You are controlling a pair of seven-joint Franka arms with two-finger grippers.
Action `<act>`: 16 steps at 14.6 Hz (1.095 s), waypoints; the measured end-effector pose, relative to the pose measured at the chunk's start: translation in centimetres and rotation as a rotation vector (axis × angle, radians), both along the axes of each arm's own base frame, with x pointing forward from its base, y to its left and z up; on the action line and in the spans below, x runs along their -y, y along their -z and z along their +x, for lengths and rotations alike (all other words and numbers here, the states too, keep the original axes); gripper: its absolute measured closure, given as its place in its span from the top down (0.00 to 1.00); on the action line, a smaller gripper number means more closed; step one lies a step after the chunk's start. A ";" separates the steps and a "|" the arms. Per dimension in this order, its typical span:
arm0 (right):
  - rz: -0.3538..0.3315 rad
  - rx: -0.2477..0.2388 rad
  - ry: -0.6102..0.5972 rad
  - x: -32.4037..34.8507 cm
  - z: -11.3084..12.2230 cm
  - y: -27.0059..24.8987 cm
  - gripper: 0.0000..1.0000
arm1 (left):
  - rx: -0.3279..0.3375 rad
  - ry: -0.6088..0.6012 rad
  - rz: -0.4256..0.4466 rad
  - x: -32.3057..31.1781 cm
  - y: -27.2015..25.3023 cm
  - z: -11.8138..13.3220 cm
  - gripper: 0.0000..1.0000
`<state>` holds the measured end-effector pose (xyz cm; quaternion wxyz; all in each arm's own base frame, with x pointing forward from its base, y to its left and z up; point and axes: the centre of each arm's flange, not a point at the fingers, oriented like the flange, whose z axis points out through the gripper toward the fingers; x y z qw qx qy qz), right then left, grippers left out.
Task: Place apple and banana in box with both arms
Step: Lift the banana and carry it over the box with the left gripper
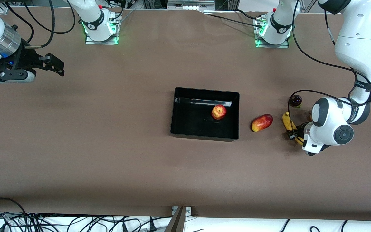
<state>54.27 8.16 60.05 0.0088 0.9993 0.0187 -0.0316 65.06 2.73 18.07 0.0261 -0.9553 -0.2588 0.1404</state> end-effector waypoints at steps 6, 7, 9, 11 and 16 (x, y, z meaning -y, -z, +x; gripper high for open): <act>0.000 -0.001 0.000 0.0 0.0 0.0 1.00 | 0.040 0.087 -0.034 6.7 -11.8 1.5 0.43; 0.000 -0.001 0.000 0.0 0.0 0.0 1.00 | 0.035 0.100 -0.039 8.2 -14.6 1.6 0.43; 0.000 -0.001 0.000 0.0 0.0 0.0 1.00 | 0.037 0.110 -0.048 11.4 -19.1 1.6 0.43; 0.000 -0.001 0.000 0.0 0.0 0.0 1.00 | 0.039 0.126 -0.051 15.2 -20.7 1.1 0.43; 0.000 -0.002 0.000 0.0 0.0 0.1 1.00 | 0.028 0.203 -0.017 29.4 -20.4 -3.1 0.43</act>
